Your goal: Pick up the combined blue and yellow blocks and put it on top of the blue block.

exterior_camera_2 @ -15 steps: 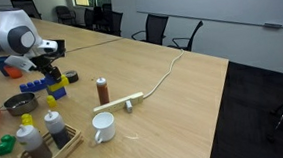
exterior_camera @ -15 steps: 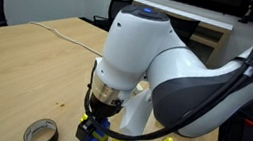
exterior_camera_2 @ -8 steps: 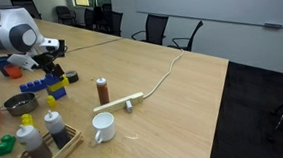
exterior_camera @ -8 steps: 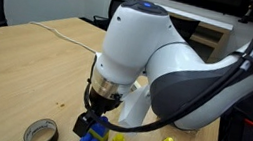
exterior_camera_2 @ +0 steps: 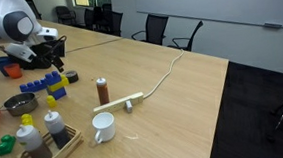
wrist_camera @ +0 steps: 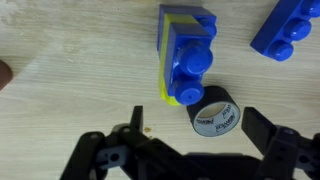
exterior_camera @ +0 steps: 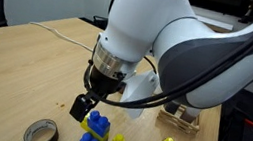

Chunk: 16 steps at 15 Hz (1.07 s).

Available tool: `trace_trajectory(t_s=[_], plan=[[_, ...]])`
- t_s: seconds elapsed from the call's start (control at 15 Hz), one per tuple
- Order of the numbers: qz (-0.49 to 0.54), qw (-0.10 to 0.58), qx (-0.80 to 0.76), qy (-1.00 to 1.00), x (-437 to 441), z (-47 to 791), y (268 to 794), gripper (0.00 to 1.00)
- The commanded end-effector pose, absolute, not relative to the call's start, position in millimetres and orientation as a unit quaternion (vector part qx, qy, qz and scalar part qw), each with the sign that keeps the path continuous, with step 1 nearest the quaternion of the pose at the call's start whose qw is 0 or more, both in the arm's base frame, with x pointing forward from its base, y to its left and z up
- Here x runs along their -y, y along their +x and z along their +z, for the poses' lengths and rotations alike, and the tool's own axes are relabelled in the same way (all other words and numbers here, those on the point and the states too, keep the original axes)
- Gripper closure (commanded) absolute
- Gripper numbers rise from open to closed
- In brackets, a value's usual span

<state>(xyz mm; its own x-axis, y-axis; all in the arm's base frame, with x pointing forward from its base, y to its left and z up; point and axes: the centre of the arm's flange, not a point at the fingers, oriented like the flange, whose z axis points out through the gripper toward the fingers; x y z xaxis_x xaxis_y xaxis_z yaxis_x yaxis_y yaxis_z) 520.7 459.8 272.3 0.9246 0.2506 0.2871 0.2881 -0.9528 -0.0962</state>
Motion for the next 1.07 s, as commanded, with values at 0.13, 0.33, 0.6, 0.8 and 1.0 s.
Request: trace_trajectory(t_s=[0.13,0.33,0.6,0.8,1.0], plan=[[-0.101,0.081,0.114,-0.985,-426,279,495,0.0],[-0.08,0.087,0.107,-0.987,-412,274,482,0.0],[-0.071,0.098,0.113,-0.986,-403,284,465,0.0],[-0.06,0.102,0.121,-0.986,-399,290,456,0.0],[-0.019,0.11,0.131,-0.985,-393,277,449,0.0]])
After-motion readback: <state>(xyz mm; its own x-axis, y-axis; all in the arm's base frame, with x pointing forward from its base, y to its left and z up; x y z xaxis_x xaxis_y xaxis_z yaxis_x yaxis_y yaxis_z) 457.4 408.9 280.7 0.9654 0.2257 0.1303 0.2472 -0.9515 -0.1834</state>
